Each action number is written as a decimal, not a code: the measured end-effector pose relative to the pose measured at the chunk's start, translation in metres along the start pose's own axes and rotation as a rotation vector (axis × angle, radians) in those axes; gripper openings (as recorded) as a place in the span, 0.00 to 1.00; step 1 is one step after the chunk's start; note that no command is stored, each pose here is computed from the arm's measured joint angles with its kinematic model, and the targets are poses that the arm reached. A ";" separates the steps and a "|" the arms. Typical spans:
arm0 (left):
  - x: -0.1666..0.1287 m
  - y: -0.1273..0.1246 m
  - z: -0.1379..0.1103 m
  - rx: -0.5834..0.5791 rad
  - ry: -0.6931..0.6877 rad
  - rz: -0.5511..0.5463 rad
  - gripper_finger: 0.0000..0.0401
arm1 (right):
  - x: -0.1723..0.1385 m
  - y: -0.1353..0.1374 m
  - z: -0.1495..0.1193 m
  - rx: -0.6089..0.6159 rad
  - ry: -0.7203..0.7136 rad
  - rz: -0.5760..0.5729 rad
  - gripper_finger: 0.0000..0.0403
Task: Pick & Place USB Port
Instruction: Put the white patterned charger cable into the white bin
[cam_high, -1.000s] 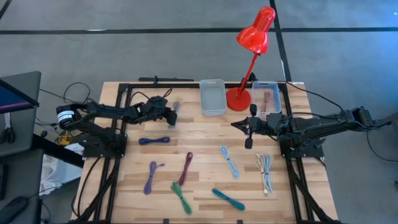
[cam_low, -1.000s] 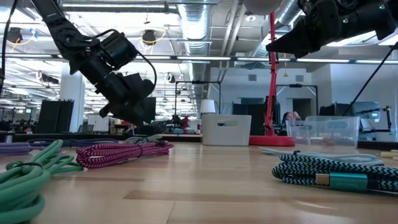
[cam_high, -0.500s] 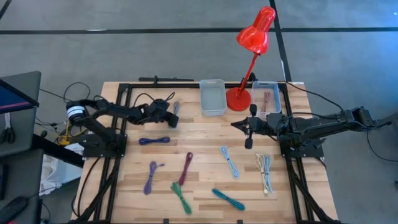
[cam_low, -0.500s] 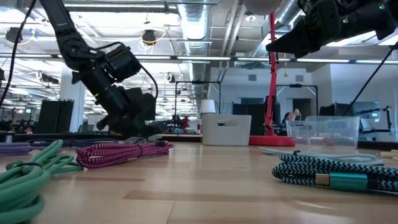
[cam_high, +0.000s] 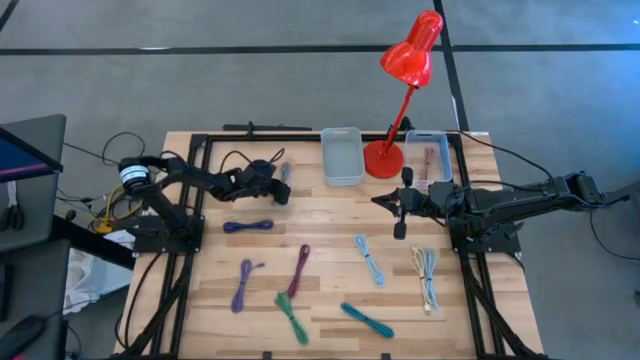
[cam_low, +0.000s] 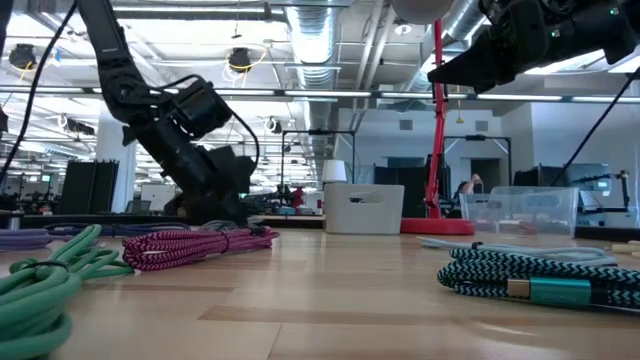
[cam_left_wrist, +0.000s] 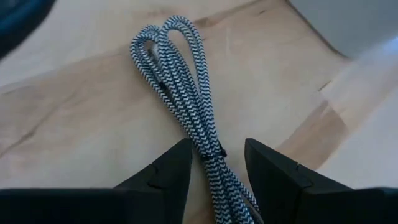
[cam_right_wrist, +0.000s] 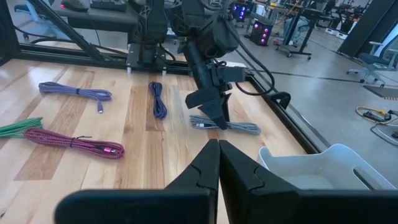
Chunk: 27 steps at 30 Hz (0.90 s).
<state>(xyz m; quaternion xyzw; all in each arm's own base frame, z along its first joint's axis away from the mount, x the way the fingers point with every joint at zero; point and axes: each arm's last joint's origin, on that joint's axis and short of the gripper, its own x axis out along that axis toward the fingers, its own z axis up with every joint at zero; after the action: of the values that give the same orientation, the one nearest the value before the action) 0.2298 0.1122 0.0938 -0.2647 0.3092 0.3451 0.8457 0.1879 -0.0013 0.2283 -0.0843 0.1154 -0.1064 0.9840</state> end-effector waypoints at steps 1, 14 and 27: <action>0.001 0.000 0.000 -0.001 -0.005 -0.003 0.37 | 0.000 0.000 0.000 0.000 0.000 0.000 0.00; -0.001 -0.001 0.002 0.028 -0.024 -0.016 0.06 | 0.000 0.000 0.000 -0.003 0.000 0.000 0.00; -0.033 -0.031 0.065 0.168 -0.312 -0.196 0.06 | -0.004 -0.001 0.003 0.002 -0.021 0.000 0.00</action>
<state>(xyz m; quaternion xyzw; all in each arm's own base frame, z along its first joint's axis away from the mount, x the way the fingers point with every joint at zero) 0.2560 0.1216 0.1677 -0.1653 0.1750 0.2707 0.9321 0.1842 -0.0008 0.2323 -0.0844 0.1049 -0.1056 0.9853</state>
